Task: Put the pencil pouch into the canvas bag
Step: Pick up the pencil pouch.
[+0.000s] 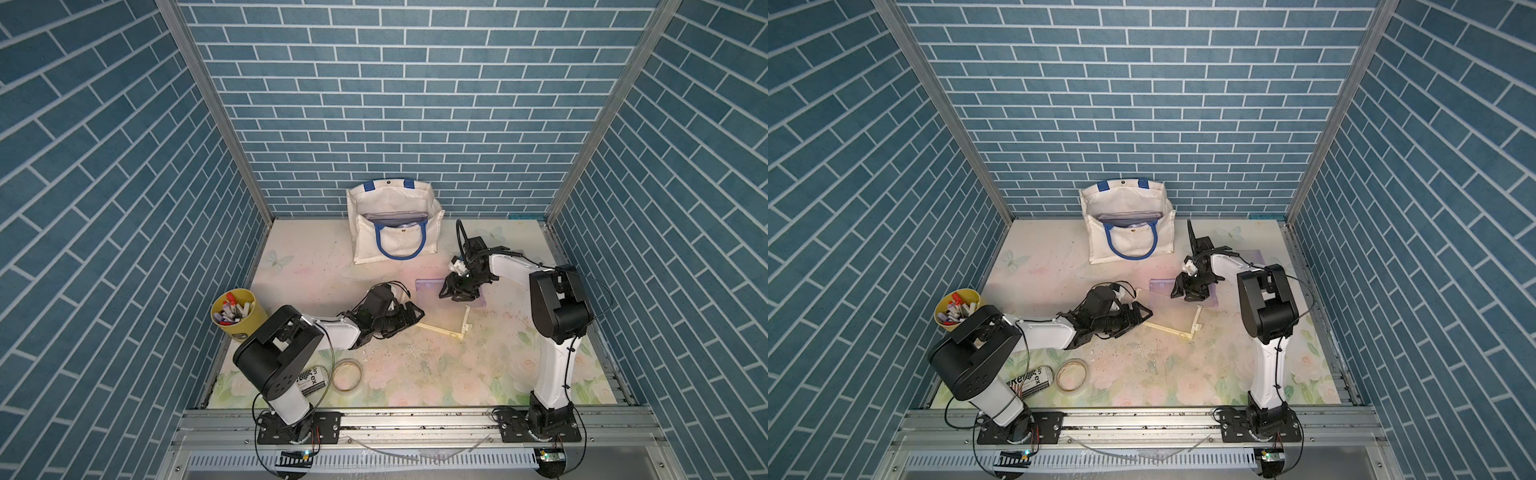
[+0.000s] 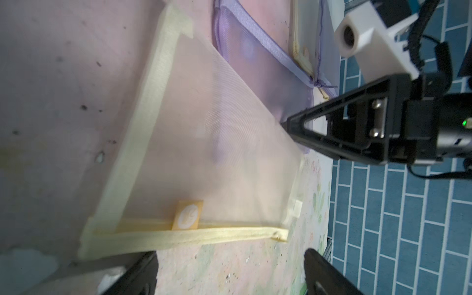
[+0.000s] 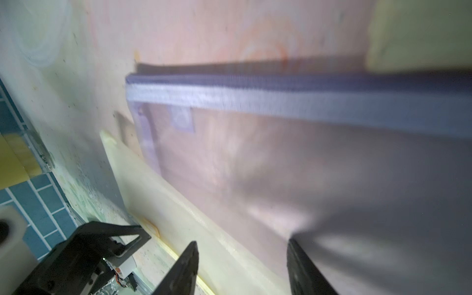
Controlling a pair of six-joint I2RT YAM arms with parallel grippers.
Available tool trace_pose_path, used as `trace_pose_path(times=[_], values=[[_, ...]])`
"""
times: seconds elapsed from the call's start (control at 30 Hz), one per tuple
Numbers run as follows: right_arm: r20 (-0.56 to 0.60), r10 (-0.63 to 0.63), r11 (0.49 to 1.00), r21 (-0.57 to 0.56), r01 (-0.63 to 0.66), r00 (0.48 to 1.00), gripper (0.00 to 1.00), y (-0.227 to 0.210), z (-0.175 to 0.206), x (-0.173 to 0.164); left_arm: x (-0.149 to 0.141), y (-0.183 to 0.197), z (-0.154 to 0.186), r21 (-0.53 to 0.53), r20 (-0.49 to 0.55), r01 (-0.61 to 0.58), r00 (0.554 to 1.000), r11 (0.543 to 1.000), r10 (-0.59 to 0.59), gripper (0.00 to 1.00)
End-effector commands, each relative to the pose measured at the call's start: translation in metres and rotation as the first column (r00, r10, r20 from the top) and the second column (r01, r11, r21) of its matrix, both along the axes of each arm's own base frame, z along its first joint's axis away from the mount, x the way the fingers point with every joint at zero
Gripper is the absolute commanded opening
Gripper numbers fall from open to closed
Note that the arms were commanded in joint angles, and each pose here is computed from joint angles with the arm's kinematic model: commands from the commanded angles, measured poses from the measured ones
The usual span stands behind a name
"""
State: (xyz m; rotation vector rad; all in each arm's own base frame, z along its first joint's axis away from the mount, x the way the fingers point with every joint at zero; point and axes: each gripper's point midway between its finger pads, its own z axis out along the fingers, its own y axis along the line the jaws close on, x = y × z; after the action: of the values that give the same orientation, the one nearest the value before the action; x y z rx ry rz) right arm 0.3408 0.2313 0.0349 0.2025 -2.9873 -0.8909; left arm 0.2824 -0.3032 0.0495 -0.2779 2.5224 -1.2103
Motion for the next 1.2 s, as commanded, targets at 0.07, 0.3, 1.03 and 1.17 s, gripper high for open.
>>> trace_pose_path(times=[0.07,0.3,1.03,1.17], values=[[0.021,0.026,0.993,0.111,-0.028,0.999,0.48,0.023,0.018,-0.027,-0.004,0.006,-0.033,0.036,-0.086,-0.055,0.995,0.998,0.058,0.88],[-0.007,0.009,0.983,0.182,-0.007,1.000,0.45,0.050,0.010,-0.039,0.000,0.003,-0.033,0.021,-0.077,-0.060,0.995,0.998,0.061,0.86],[0.340,0.006,0.813,0.546,-0.203,0.940,0.00,0.076,0.201,-0.054,0.011,0.067,0.137,0.000,0.370,0.040,0.928,0.999,-0.037,0.84],[0.421,-0.011,0.750,0.603,-0.271,0.907,0.00,0.082,0.257,-0.052,0.013,0.079,0.192,-0.069,0.511,0.068,0.860,0.995,-0.023,0.84]])
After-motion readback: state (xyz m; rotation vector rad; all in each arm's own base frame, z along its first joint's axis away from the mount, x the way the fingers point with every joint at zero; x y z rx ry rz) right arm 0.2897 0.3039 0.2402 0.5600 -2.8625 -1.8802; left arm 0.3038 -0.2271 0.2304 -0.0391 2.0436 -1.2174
